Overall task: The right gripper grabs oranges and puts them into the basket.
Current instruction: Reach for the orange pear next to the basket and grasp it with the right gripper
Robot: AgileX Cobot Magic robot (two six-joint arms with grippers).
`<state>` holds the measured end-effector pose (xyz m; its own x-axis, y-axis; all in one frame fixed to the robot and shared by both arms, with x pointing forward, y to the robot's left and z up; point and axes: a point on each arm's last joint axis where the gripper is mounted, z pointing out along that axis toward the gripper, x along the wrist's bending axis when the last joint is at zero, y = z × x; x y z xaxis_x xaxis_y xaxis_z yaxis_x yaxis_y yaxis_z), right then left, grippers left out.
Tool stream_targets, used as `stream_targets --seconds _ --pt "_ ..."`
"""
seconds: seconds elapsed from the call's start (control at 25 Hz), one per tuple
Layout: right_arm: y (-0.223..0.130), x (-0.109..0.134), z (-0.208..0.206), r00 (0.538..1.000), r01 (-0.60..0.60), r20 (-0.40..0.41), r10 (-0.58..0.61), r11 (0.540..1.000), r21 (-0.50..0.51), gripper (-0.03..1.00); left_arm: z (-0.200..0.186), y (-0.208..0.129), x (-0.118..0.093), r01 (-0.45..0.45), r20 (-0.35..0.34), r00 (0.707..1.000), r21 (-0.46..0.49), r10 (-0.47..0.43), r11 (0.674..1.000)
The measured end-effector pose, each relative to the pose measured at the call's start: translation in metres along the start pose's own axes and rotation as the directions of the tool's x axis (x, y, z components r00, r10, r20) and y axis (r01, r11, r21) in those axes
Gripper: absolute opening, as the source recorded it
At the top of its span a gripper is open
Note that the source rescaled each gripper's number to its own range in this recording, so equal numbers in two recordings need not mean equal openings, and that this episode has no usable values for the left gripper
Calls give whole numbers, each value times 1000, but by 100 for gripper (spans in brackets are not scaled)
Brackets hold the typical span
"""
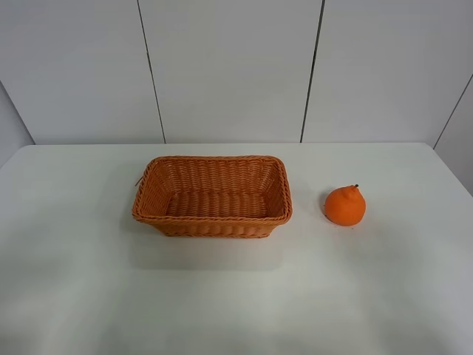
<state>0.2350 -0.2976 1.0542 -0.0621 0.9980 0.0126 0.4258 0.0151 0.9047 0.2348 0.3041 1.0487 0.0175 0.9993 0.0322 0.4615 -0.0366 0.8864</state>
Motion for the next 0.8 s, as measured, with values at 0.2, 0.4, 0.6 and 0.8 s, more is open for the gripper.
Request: stream_targets --seconds 0.2,0.4,0.6,0.8 --pt "0 0 0 1000 0 0 0 1000 0 100 0 0 0 0 0 1000 0 0 1000" --pt "1 0 2 1000 0 0 0 1000 12 100 0 0 0 0 0 1000 0 0 1000" --pt "22 0 21 1000 -2 1 2 986 166 100 0 0 0 0 0 1000 0 0 1000" --pt "69 0 59 1000 -16 7 14 938 346 100 0 0 0 0 0 1000 0 0 1000"
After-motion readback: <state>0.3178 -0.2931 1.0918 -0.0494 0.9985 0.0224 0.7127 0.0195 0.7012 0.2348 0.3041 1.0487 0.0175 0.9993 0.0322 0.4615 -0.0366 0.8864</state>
